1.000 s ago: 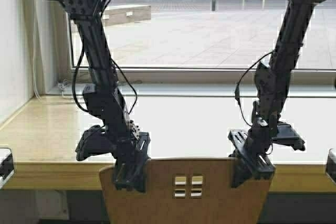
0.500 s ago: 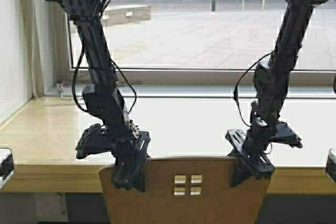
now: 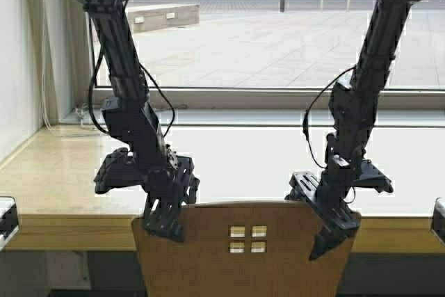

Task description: Push the chairs under the table

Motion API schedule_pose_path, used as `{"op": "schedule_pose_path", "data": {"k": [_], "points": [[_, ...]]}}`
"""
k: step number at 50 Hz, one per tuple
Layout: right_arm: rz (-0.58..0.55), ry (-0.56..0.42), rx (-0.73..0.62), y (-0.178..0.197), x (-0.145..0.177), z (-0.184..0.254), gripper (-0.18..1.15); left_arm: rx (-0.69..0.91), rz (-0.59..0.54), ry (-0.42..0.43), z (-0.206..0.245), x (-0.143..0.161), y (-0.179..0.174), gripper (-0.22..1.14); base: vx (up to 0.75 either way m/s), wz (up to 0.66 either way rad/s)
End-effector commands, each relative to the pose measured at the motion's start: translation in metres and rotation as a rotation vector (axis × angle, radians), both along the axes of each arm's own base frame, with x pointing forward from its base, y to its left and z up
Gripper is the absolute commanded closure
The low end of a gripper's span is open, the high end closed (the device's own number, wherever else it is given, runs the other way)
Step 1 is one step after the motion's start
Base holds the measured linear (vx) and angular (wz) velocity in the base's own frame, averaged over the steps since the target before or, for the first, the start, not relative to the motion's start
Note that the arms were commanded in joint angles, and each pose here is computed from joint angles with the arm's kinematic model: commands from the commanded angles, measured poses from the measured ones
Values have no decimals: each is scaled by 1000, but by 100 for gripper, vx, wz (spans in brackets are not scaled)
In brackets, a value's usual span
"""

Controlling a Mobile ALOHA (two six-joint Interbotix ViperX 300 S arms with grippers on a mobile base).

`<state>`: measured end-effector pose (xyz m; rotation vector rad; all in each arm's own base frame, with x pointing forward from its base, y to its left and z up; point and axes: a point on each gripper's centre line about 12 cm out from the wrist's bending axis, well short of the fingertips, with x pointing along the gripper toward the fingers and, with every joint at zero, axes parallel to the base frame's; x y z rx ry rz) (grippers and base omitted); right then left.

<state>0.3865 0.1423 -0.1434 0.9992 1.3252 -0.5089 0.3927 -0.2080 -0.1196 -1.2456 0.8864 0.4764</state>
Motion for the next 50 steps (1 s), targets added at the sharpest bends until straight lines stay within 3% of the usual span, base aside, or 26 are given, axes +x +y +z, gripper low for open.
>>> {"op": "schedule_pose_path", "data": {"k": [1, 11, 18, 25, 35, 42, 50], "points": [[-11, -109, -2, -4, 19, 52, -4, -50, -2, -108, 62, 18, -6, -9, 0, 0], [-2, -209, -15, -11, 17, 111, -4, -31, -49, -155, 107, 7, 3, -9, -2, 0], [18, -276, -20, -20, 14, 150, -4, 34, -149, -206, 142, -9, 15, -9, -6, -2], [97, -397, -67, -33, 9, 202, -4, 175, -377, -303, 183, -29, 25, -9, -8, -1], [264, -687, -183, -42, 0, 301, -4, 426, -765, -410, 245, -58, 30, -9, -12, 1], [379, -848, -281, -50, -14, 354, -4, 545, -927, -420, 281, -74, 36, -9, -15, 6], [456, -946, -378, -60, -44, 375, -4, 654, -1060, -450, 311, -95, 46, -9, -18, 16]]}}
